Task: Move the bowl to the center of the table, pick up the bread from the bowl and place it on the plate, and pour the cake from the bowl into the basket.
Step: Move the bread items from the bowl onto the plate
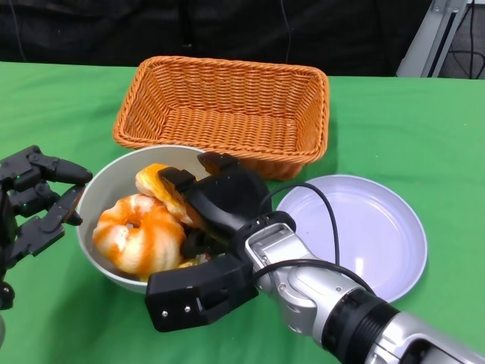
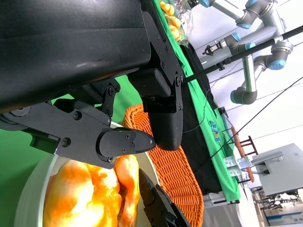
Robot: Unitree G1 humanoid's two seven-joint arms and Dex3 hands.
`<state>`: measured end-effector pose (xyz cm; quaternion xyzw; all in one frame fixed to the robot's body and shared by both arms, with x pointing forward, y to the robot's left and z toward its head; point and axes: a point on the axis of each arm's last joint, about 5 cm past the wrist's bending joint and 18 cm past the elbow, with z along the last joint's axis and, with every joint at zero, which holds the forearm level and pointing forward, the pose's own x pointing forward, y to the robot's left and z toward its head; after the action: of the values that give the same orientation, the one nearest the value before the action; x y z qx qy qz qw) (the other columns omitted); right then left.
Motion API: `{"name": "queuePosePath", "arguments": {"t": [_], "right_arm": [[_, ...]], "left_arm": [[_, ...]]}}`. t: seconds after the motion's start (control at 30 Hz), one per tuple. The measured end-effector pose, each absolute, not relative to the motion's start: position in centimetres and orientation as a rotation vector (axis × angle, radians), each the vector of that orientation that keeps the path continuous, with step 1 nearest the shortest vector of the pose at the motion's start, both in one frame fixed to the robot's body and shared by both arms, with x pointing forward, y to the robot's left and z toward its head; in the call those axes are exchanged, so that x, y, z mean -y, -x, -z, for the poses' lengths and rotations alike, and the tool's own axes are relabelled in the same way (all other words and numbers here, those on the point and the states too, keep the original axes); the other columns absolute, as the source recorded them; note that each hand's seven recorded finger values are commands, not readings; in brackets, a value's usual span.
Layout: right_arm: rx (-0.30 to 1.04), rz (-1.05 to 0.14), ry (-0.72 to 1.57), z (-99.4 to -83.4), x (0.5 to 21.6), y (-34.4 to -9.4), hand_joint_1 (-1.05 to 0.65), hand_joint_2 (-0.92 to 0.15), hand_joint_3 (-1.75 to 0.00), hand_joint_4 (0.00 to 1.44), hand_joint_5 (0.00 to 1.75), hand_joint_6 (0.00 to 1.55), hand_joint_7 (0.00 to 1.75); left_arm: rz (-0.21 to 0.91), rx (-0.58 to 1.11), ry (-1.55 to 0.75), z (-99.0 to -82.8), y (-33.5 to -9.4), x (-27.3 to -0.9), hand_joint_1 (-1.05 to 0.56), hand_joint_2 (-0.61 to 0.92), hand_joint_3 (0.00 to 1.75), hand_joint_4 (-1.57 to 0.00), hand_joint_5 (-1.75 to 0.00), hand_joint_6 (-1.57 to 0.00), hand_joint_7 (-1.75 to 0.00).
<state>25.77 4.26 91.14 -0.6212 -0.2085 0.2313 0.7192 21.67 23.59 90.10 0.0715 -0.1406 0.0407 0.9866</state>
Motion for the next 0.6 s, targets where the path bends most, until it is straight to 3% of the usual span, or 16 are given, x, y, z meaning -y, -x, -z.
{"name": "queuePosePath", "arguments": {"t": [0.17,0.6], "right_arm": [[0.489,-0.509,1.367,-91.09,-4.31,-25.75,-0.47,-0.89,0.0,0.71,0.15,0.6,0.04],[0.548,-0.529,1.367,-91.0,-4.59,-25.44,-0.42,-0.89,0.0,0.76,0.13,0.58,0.0]], "left_arm": [[-0.081,0.28,-0.148,-90.07,-21.67,-23.58,-0.24,0.85,0.44,-0.81,-1.54,-0.83,-1.11],[-0.088,0.274,-0.169,-90.02,-21.79,-23.37,-0.24,0.85,0.44,-0.83,-1.47,-0.82,-1.11]]}}
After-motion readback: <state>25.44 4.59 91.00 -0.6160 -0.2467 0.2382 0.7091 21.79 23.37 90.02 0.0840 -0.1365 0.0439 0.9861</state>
